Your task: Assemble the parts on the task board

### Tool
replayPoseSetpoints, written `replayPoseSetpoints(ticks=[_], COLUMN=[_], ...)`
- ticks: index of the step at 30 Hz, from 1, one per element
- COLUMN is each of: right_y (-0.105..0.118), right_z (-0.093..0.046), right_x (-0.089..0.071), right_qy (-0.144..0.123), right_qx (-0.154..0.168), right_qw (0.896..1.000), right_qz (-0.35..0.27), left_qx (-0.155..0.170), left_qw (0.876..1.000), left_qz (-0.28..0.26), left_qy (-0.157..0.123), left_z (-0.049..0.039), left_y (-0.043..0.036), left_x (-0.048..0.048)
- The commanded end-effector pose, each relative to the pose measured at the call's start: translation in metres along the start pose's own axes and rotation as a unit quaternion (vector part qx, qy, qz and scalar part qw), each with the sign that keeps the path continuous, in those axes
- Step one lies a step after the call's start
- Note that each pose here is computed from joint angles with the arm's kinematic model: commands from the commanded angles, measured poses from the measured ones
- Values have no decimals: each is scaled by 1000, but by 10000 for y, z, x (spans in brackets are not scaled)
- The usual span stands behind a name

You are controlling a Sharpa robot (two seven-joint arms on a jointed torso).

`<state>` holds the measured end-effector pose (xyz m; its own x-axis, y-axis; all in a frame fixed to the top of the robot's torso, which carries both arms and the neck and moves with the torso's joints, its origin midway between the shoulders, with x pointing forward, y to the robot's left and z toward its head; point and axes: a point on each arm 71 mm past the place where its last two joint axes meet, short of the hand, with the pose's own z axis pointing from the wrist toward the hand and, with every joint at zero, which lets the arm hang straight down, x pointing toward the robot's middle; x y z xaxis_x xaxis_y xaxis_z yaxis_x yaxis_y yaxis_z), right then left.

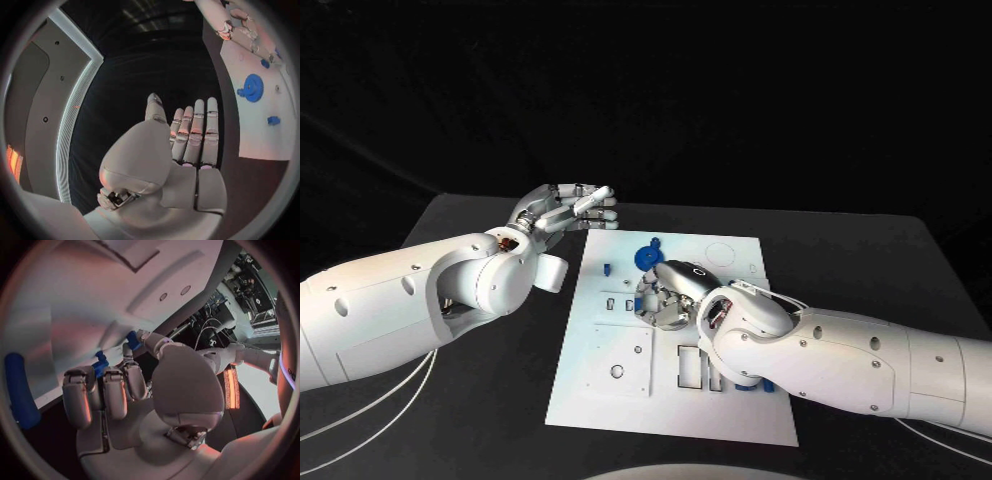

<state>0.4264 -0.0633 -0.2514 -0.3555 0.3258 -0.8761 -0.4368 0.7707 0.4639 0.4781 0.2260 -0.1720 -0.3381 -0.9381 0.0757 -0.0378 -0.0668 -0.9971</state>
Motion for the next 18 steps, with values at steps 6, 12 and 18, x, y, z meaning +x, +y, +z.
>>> replayPoseSetpoints(ticks=[6, 12, 18], right_y=[-2, 12, 26], right_z=[-1, -2, -5], right_x=[17, 16, 13], right_qy=[7, 5, 3], right_qx=[-1, -7, -13], right_qw=[1000, 1000, 1000], right_qz=[-8, -6, -4], left_qx=[2, 1, 1], left_qw=[1000, 1000, 1000], left_qz=[-4, -4, -4], left_qy=[10, 10, 10], left_z=[2, 2, 2], left_y=[-7, -6, -5], left_x=[20, 18, 15])
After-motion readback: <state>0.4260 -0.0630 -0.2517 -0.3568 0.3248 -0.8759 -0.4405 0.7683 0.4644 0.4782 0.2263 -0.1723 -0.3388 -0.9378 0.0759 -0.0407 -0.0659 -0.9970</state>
